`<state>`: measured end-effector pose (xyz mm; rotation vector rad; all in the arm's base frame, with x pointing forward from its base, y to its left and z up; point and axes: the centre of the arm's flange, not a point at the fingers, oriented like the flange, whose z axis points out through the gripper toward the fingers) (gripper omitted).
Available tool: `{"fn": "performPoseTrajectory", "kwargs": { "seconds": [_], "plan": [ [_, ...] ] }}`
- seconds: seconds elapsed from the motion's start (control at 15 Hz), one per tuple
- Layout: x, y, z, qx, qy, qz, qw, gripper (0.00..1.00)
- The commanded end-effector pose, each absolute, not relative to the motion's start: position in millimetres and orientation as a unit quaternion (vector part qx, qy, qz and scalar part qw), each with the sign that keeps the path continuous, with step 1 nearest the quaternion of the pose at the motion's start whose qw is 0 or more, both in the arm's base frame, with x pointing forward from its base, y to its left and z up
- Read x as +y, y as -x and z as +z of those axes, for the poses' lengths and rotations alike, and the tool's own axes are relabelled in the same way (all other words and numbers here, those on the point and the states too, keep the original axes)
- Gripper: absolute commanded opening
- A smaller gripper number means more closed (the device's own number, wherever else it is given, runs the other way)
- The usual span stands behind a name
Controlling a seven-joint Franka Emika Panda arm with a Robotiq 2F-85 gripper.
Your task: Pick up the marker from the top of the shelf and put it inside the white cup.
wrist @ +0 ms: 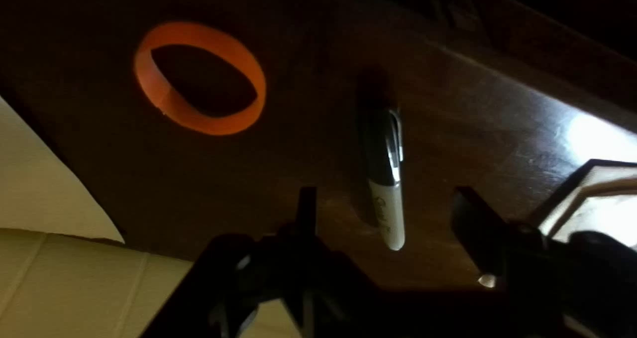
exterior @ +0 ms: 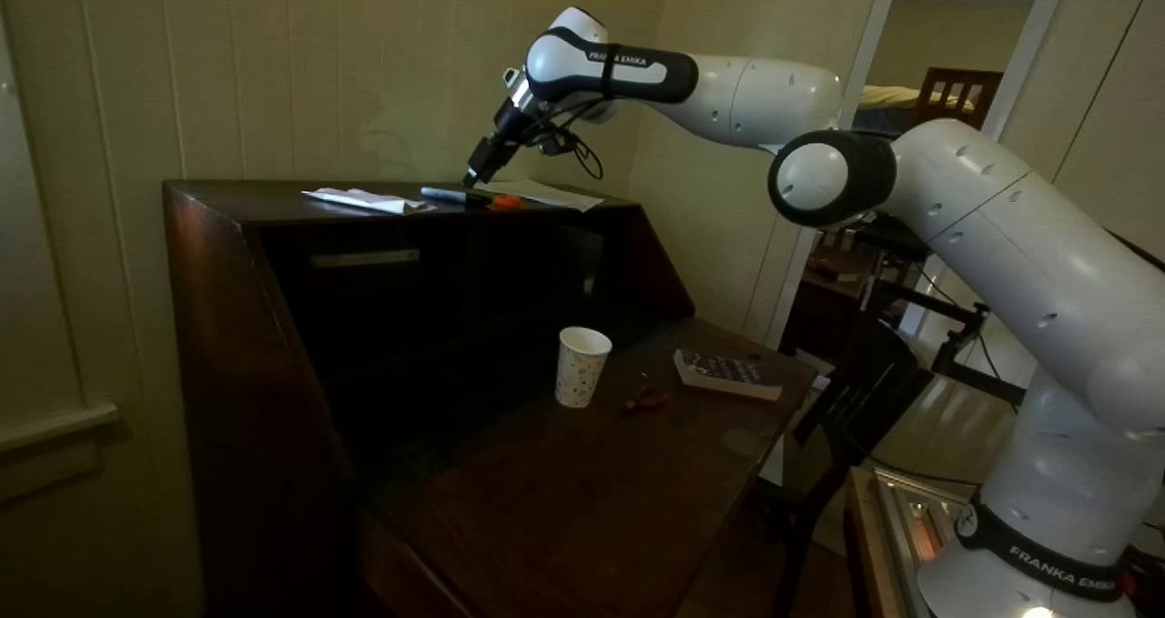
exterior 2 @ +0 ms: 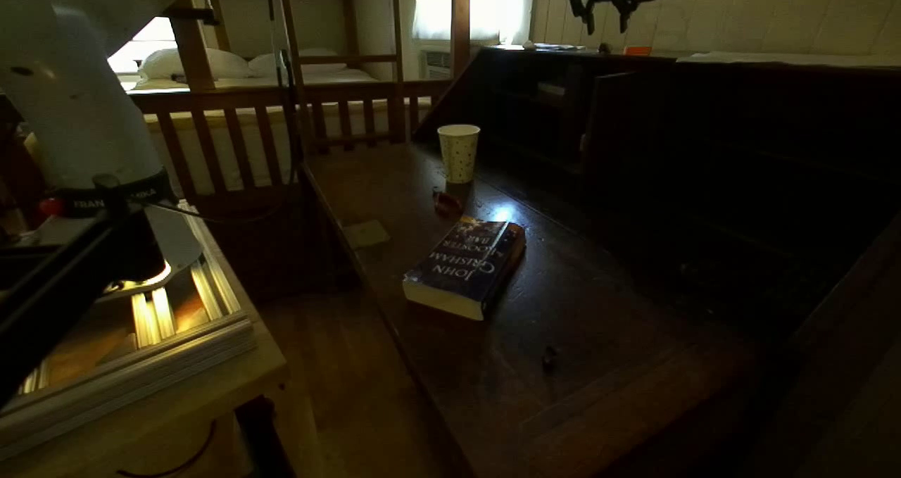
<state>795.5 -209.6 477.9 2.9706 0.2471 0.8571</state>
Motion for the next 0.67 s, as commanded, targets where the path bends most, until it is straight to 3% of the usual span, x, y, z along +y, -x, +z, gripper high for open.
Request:
{"fn": "performPoseTrajectory", "kwargs": {
  "seconds": [0.0,0.13,0.33,0.47,0.6],
  "plan": [
    [-212.0,-799.4,475.5,0.081,-0.962,0.258,0.028,0.75],
    [-214.0,-798.0,469.0,0.079,-0.965,0.247,0.029,0.69],
    [-217.9,-795.3,459.4,0.078,-0.970,0.228,0.028,0.70],
    [-218.8,-794.9,456.1,0.079,-0.971,0.222,0.028,0.42],
    [-217.1,-795.0,457.0,0.083,-0.972,0.219,0.029,0.27]
  ]
}}
